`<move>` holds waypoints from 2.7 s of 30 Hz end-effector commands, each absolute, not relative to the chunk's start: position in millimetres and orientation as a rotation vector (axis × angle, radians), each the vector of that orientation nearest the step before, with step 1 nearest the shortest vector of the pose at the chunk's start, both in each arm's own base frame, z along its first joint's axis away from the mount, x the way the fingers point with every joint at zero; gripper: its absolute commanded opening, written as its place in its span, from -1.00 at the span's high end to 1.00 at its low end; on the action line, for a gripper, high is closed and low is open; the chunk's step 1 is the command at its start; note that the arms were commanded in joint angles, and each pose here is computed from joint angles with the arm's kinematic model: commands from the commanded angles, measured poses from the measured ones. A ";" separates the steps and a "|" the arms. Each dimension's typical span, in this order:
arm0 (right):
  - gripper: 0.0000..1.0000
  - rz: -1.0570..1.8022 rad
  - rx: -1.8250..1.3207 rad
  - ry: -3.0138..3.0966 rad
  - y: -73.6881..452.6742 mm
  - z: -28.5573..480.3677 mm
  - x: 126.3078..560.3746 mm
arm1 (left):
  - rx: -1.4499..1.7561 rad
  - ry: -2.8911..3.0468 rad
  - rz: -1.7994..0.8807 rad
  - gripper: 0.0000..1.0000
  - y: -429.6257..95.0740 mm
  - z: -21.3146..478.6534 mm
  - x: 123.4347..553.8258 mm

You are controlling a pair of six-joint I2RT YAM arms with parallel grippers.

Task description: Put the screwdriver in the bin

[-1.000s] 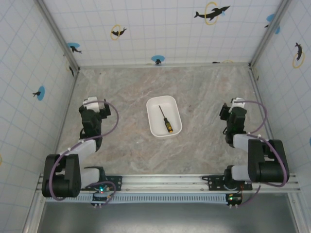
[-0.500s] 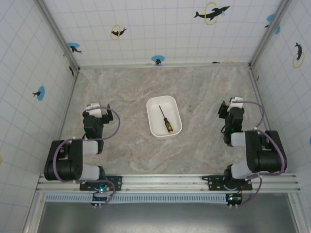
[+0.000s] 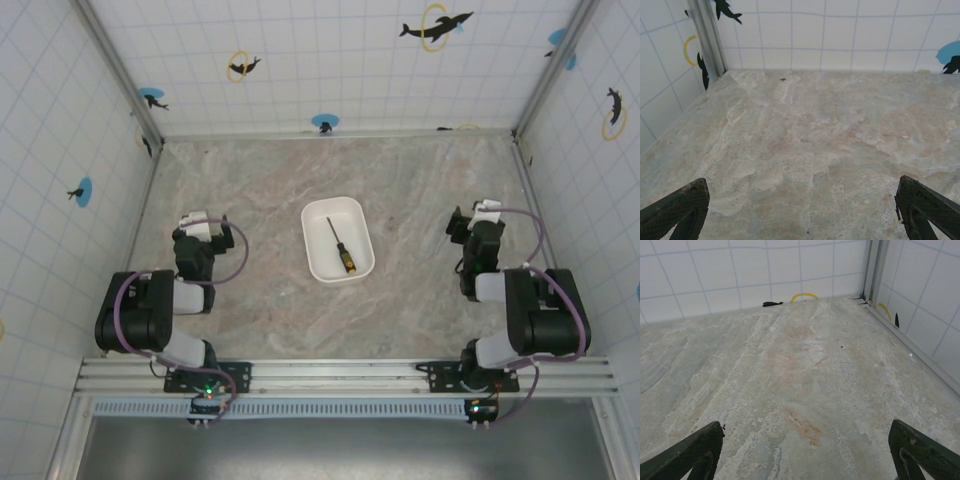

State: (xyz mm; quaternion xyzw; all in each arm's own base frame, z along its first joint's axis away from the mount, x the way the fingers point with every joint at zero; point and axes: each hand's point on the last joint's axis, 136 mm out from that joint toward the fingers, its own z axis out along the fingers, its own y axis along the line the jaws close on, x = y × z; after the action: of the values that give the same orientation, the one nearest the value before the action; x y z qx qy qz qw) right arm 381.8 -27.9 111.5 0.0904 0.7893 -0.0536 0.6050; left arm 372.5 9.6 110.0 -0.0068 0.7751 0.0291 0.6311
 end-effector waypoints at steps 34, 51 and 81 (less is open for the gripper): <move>-0.98 -0.141 0.217 1.789 -29.7 119.3 382.1 | -0.005 1.730 0.068 -0.95 8.3 123.0 378.4; -0.98 -0.142 0.217 1.789 -29.8 119.5 382.1 | -0.004 1.730 0.067 -0.95 7.6 123.0 378.5; -0.98 -0.142 0.217 1.790 -29.7 119.3 382.1 | -0.004 1.731 0.067 -0.95 7.8 122.6 378.3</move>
State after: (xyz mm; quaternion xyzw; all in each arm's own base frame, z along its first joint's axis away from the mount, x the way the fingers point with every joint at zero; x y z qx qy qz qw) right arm 381.5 -28.9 111.6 0.0927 0.7888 -0.0573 0.6049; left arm 372.5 9.4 110.1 -0.0065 0.7750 0.0291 0.6312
